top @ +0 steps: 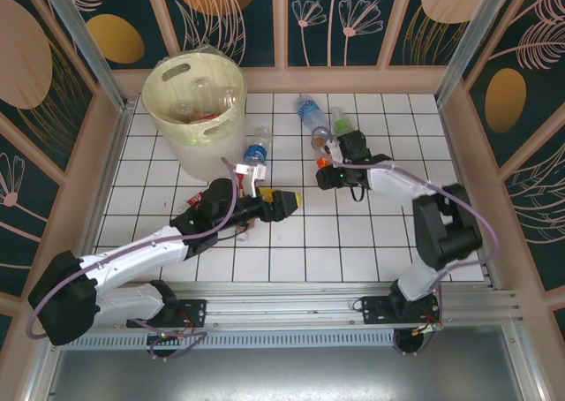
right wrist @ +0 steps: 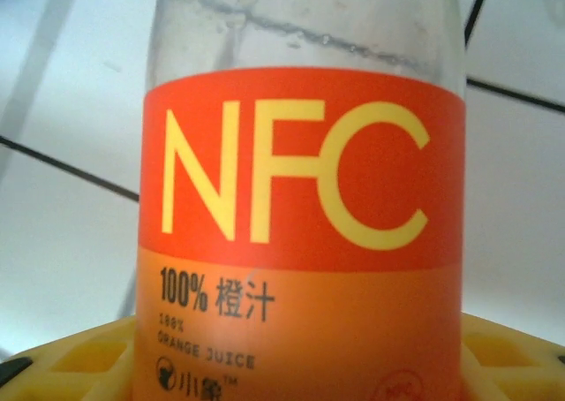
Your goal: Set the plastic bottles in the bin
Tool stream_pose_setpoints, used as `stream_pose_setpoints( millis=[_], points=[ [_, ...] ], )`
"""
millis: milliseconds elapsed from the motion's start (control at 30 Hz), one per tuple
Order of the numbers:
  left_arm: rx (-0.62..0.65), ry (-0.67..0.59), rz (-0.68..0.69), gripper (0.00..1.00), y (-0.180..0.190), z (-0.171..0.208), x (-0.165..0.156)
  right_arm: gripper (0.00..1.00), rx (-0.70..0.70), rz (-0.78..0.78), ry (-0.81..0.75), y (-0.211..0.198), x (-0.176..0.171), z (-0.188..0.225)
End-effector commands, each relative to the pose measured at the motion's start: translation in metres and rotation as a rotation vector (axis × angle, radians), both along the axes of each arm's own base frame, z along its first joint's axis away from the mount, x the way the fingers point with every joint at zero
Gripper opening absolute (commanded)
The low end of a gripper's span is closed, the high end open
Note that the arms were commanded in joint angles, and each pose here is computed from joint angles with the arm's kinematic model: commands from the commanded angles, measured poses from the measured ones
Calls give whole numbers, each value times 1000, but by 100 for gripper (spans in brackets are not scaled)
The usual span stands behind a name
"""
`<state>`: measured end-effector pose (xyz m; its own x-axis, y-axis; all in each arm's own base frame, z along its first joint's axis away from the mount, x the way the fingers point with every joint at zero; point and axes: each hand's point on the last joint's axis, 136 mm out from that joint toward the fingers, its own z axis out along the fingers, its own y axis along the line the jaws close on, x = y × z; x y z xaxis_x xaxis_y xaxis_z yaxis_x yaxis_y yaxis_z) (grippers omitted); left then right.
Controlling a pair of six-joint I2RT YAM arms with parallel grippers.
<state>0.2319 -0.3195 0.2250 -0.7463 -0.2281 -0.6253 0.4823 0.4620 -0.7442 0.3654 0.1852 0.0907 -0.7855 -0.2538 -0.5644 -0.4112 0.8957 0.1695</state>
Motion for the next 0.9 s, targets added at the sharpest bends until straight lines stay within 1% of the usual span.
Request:
stream_pose_setpoints(
  millis=[0, 133, 267, 500, 633, 767, 867],
  points=[
    [-94, 10, 57, 98, 3, 14, 5, 57, 204, 75, -69, 31, -19, 49],
    [-136, 48, 90, 99, 3, 15, 11, 57, 320, 170, -93, 61, -51, 77],
    [-167, 64, 77, 99, -1, 22, 13, 56, 410, 262, -101, 88, -83, 99],
    [-197, 94, 95, 98, 8, 24, 23, 56, 507, 364, -97, 104, -131, 121],
    [-221, 105, 105, 98, 14, 24, 27, 57, 575, 457, -57, 109, -159, 127],
    [-224, 111, 110, 94, 17, 23, 32, 57, 595, 499, -28, 111, -176, 124],
    [-243, 109, 90, 87, 15, 27, 31, 57, 596, 518, -13, 113, -182, 121]
  ],
)
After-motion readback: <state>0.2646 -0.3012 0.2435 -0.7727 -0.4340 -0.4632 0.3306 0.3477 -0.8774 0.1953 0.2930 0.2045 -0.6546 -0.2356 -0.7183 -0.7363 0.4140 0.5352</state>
